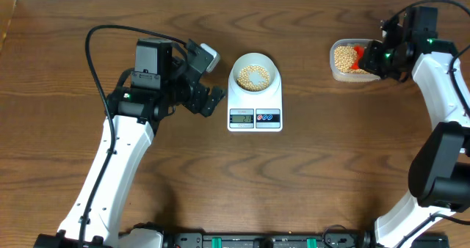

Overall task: Scoop item into bowl and weigh 50g on scale
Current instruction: 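Scoop more soybeans from the tub with the red scoop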

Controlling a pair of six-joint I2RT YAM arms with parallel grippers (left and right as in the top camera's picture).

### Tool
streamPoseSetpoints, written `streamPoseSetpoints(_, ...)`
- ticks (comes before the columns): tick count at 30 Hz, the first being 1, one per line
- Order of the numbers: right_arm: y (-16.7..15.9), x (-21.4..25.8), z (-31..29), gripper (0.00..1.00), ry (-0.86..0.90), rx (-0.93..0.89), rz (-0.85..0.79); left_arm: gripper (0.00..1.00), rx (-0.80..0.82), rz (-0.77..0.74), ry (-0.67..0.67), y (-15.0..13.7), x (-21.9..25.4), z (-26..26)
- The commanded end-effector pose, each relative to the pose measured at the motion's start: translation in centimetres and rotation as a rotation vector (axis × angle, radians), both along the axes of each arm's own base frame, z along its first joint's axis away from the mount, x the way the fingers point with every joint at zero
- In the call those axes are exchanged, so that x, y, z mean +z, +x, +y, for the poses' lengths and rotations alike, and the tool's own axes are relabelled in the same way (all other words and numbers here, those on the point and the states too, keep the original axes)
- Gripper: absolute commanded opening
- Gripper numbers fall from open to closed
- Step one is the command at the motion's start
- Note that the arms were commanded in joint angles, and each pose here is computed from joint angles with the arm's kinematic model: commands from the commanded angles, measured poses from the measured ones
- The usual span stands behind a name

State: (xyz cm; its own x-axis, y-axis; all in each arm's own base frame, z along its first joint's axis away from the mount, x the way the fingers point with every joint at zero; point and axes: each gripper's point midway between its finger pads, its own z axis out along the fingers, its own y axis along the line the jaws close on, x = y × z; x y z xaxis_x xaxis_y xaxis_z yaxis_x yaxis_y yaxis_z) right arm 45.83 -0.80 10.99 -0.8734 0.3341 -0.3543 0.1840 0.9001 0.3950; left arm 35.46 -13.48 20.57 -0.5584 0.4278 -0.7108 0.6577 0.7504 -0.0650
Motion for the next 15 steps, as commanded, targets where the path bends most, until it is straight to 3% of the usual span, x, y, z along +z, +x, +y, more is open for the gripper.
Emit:
streamPoseSetpoints(1, 0.0, 0.1, 0.2, 0.01, 0.051, 0.042, -0.02, 0.94, -0.019, -0.004, 0.0, -0.2, 0.0, -0.1)
streamPoseSetpoints(15, -0.1, 1.3, -1.9, 0.01, 0.169, 0.028, -0.067, 0.94, -0.019, -0.004, 0.0, -0.2, 0.0, -0.1)
